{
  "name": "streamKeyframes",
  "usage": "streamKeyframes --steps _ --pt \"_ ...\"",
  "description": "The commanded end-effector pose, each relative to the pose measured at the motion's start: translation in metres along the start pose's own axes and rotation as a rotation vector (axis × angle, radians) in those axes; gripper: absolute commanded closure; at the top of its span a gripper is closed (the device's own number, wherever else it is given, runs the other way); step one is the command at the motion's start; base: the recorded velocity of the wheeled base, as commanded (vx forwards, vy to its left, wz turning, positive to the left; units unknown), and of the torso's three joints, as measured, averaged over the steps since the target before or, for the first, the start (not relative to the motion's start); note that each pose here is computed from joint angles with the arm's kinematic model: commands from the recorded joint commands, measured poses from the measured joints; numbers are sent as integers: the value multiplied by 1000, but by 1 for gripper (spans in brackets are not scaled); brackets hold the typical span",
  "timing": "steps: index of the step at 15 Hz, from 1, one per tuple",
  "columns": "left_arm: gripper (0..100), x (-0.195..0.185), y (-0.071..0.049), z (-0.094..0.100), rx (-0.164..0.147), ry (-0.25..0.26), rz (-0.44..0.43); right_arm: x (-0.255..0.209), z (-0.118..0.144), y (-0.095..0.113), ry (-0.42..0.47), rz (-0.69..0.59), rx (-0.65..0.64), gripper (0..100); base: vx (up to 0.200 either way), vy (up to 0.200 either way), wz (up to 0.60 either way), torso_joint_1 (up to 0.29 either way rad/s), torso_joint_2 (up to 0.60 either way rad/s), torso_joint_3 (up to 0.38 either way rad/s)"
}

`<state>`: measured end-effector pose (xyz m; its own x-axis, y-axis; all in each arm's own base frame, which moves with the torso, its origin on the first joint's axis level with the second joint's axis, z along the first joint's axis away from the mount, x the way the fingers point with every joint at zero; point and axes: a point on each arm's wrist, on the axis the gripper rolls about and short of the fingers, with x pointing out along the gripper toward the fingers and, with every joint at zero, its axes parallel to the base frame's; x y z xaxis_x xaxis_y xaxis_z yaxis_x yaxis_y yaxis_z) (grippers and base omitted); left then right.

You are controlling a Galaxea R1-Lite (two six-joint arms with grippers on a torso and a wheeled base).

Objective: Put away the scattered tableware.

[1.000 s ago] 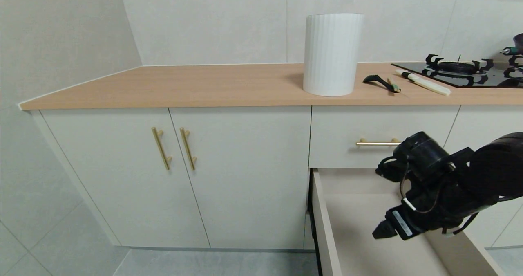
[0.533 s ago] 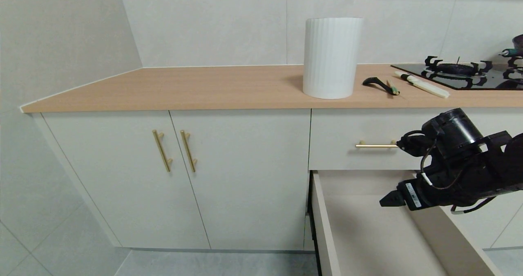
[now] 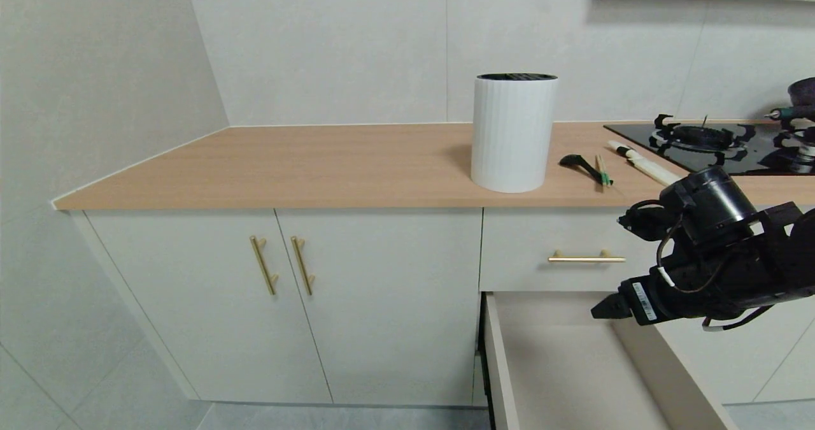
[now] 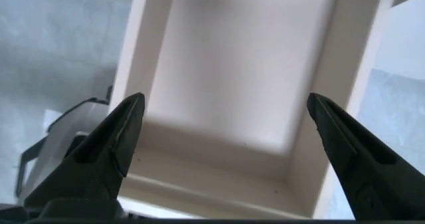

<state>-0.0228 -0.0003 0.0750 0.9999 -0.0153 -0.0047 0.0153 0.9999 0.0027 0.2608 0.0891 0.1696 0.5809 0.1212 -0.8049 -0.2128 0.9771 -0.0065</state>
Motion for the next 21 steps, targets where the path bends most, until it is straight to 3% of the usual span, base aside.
streamKeyframes --steps 1,6,9,11,12,17,20,21 --pt "0 0 0 0 0 0 0 1 0 0 2 0 -1 0 0 0 0 163 -476 -281" --pt "0 0 0 0 0 0 0 1 0 0 -1 1 0 0 0 0 0 195 -477 -277" --pt "0 0 0 0 0 0 0 -1 8 0 -65 3 6 0 0 0 0 134 -307 -177" --pt "0 0 0 0 0 0 0 -8 36 -3 -213 1 33 0 0 0 0 21 -40 -18" --pt "0 0 0 0 0 0 0 -10 49 -2 -239 3 47 0 0 0 0 0 0 0" --pt "0 0 0 0 0 0 0 26 126 -2 -243 -184 293 0 0 0 0 0 0 0" --pt "0 0 0 0 0 0 0 43 140 -1 -230 -207 378 0 0 0 0 0 0 0" --pt "0 0 0 0 0 0 0 54 144 -9 -207 -228 412 0 0 0 0 0 0 0"
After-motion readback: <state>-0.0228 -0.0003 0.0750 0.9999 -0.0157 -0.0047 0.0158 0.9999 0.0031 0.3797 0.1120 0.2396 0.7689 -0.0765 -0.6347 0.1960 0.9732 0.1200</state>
